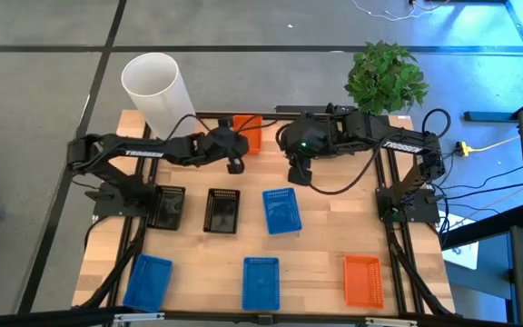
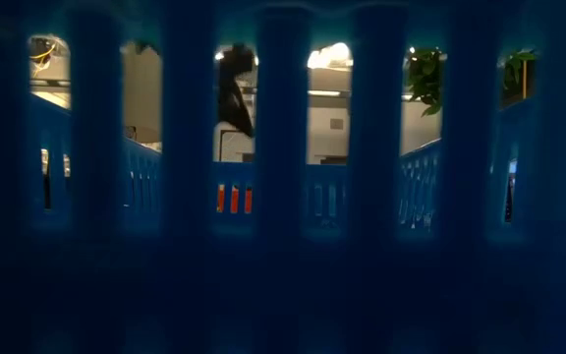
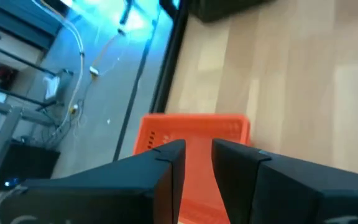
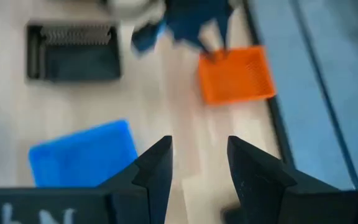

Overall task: Stack baskets by color
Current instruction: Stack the bottom orange bin on top of the top orange bins

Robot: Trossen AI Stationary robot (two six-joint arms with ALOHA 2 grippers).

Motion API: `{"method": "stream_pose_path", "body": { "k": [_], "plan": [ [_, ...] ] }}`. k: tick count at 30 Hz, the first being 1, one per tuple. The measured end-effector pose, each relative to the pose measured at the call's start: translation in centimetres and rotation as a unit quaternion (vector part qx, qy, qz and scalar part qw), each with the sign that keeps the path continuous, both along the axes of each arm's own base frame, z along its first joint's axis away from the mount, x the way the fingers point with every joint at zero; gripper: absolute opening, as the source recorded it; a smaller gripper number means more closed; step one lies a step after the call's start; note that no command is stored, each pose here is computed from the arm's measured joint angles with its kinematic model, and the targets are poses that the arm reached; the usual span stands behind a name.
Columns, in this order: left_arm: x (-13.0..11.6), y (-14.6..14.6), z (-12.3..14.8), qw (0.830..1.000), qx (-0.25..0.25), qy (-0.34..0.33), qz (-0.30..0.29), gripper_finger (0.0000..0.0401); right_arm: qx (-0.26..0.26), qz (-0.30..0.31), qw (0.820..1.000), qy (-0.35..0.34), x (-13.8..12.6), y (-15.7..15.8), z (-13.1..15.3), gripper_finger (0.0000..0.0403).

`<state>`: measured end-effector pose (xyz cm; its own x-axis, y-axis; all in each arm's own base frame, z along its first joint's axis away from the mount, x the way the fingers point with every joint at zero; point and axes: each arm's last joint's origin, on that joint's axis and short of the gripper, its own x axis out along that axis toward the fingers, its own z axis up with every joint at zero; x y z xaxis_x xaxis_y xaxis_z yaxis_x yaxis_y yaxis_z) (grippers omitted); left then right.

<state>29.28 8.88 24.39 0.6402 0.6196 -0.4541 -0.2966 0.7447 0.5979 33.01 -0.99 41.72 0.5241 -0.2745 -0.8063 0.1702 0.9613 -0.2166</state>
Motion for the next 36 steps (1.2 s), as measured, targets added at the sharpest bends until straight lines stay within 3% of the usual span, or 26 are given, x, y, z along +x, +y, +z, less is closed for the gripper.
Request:
{"method": "stream_pose_path", "body": {
  "k": [10, 16, 20, 23, 28, 32, 36],
  "plan": [
    [-4.1, -6.3, 5.9, 0.993, -0.004, -0.074, -0.091, 0.0072, 0.118, 0.087, 0.988, 0.053, -0.8, 1.1, -0.6, 0.0154],
    [-7.2, -8.9, 7.8, 0.974, -0.131, -0.159, -0.096, 0.0073, 0.167, 0.097, 0.972, 0.136, -2.3, 1.5, -1.3, 0.0154],
    [-8.7, -10.0, 8.3, 0.953, -0.216, -0.183, -0.104, 0.0073, 0.237, 0.139, 0.952, 0.136, -2.3, 2.5, -1.5, 0.0154],
    [-9.5, -10.8, 8.2, 0.946, -0.247, -0.169, -0.124, 0.0073, 0.272, 0.181, 0.935, 0.137, -2.5, 3.9, -1.3, 0.0154],
    [-10.1, -12.1, 8.1, 0.94, -0.268, -0.153, -0.145, 0.0073, 0.282, 0.205, 0.924, 0.156, -3.1, 7.6, -1.3, 0.0154],
    [-10.4, -13.3, 7.8, 0.939, -0.264, -0.125, -0.18, 0.0073, 0.292, 0.171, 0.925, 0.175, -3.9, 10.6, -1.3, 0.0154],
    [-10.7, -14.4, 7.7, 0.932, -0.254, -0.093, -0.24, 0.0073, 0.294, 0.059, 0.937, 0.179, -4.7, 12.9, -1.4, 0.0154]
  ]
}}
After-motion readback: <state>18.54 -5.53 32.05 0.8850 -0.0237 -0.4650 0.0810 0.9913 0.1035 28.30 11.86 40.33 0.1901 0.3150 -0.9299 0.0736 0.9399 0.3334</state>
